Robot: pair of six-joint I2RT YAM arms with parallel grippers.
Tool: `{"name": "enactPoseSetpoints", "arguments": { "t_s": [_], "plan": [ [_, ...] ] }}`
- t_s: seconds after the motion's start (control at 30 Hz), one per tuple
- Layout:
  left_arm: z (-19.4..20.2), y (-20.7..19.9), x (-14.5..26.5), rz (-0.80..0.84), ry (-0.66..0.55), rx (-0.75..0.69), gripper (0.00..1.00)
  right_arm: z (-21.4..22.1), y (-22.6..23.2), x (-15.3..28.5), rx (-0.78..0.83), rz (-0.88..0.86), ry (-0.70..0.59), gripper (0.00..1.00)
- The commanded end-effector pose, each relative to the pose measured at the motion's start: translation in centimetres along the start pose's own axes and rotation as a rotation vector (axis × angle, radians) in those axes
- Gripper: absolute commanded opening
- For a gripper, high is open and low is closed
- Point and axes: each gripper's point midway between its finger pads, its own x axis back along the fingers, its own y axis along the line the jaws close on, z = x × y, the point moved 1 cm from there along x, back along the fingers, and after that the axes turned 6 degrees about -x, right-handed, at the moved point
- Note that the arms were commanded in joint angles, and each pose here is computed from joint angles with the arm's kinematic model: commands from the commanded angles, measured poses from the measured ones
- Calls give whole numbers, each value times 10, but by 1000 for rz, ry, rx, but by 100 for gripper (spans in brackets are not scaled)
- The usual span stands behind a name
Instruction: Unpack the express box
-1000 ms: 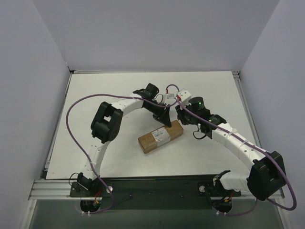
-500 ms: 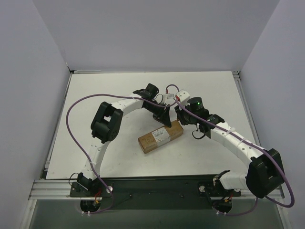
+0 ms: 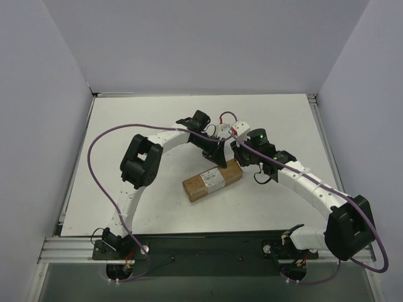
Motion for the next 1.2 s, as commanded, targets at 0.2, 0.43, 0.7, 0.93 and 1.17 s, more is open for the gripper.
{"name": "enactPoseSetpoints", "arguments": {
  "t_s": [0.2, 0.43, 0.7, 0.93, 1.17],
  "plan": [
    [26, 34, -14, -143, 69, 36, 56, 22, 11, 39, 5, -42, 118, 0],
    [18, 22, -20, -82, 42, 46, 46, 19, 13, 39, -21, 3, 90, 0],
    [13, 12, -11, -54, 19, 88, 12, -2, 7, 24, 31, 78, 50, 0],
    [4, 7, -4, -8, -25, 129, 0, -1, 3, 20, -64, 148, 106, 0],
    [-15, 3, 2, 2, -71, 142, 0, 0, -4, 36, -141, 233, 181, 0]
  ]
}}
